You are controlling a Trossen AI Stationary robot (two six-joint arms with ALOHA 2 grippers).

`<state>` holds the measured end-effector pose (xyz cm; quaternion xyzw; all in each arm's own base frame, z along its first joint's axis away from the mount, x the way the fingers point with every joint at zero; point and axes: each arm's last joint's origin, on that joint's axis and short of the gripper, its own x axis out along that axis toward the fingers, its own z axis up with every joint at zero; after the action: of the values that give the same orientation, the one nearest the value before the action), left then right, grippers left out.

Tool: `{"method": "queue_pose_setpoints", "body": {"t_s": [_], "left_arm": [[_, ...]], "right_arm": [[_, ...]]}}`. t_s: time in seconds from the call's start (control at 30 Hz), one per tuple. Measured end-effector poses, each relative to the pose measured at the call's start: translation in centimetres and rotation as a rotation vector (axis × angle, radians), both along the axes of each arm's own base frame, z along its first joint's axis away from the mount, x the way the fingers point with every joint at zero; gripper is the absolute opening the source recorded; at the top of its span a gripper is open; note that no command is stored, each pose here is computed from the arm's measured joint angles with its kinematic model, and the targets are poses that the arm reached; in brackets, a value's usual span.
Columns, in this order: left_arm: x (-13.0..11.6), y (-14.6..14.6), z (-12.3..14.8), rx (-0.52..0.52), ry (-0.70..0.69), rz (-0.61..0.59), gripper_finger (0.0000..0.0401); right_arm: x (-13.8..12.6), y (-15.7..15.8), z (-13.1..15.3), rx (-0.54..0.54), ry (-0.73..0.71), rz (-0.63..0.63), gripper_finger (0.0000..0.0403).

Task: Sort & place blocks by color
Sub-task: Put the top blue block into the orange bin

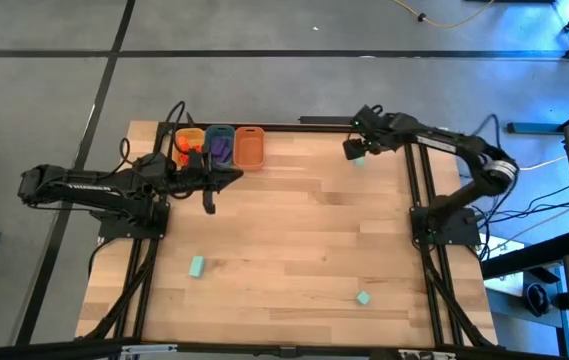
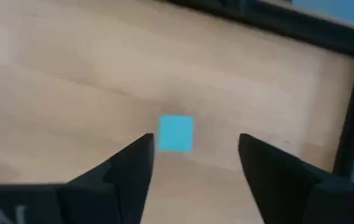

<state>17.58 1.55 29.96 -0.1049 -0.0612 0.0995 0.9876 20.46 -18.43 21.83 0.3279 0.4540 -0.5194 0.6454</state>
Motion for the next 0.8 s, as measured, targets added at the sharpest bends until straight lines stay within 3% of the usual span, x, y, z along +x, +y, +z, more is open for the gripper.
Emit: {"method": "queue_pose_setpoints", "body": {"t_s": [0.33, 0.8], "left_arm": [[0.0, 0.0, 0.0, -0.002, 0.001, 0.018, 0.0000], [0.0, 0.1, 0.0, -0.002, 0.000, 0.023, 0.0000]], "right_arm": [[1.2, -1.8, -5.9, 0.108, 0.055, -0.001, 0.0236], [1.7, -2.1, -7.4, 0.137, 0.047, -0.006, 0.0234]]}}
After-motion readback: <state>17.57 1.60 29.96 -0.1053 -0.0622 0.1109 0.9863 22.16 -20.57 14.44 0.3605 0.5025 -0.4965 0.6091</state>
